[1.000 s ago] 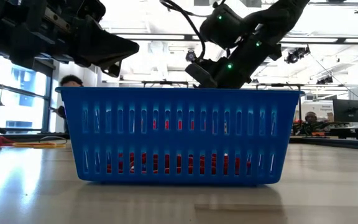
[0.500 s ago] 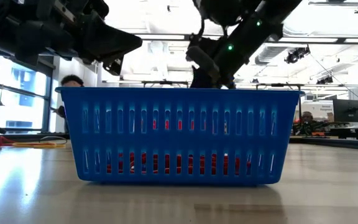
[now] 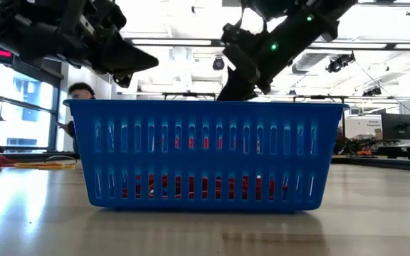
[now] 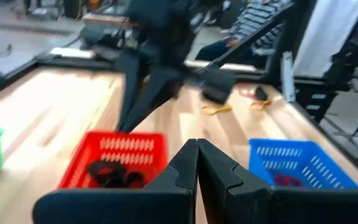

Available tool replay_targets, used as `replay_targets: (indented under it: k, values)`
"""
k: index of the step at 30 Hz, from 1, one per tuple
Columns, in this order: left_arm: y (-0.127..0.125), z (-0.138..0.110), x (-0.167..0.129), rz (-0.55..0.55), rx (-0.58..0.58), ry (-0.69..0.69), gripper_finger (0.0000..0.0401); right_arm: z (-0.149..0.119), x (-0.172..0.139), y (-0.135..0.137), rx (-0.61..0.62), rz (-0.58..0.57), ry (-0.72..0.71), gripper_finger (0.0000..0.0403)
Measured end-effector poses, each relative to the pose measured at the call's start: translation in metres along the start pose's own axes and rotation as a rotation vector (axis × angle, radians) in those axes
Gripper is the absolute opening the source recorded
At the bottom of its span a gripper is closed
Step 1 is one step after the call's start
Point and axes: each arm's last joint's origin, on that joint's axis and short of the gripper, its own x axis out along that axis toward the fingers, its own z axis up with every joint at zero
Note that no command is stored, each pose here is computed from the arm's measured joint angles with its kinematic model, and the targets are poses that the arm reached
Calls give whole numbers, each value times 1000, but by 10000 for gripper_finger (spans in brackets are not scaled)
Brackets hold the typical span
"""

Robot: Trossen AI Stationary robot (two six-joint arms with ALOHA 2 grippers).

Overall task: Sort rubber bands into baskets
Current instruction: Put the yellow rubber band into the green bin

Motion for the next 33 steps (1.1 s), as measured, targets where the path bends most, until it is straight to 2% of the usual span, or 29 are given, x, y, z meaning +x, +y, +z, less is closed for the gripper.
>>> replay_targets:
  k: [4, 7, 12, 16, 22, 25, 33]
  values:
    - [10, 1, -5, 9, -27, 38, 0, -5, -10, 1, 2, 54, -80, 0]
    - [17, 3, -9, -4, -47, 36, 0, -15, -19, -4, 21, 64, -113, 0]
    - [33, 5, -15, 32, -83, 50, 0, -34, -39, -8, 63, 106, -202, 0]
    - [44, 7, -16, 74, -107, 123, 0, -48, -58, -9, 70, 139, -261, 0]
    - [60, 22, -17, 153, -93, 238, 0, -65, -78, -9, 62, 126, -292, 0]
    - [69, 28, -20, 243, -111, 313, 0, -69, -84, -7, 58, 103, -305, 0]
    - [93, 22, -40, 648, -181, 544, 0, -72, -87, -3, 42, 109, -302, 0]
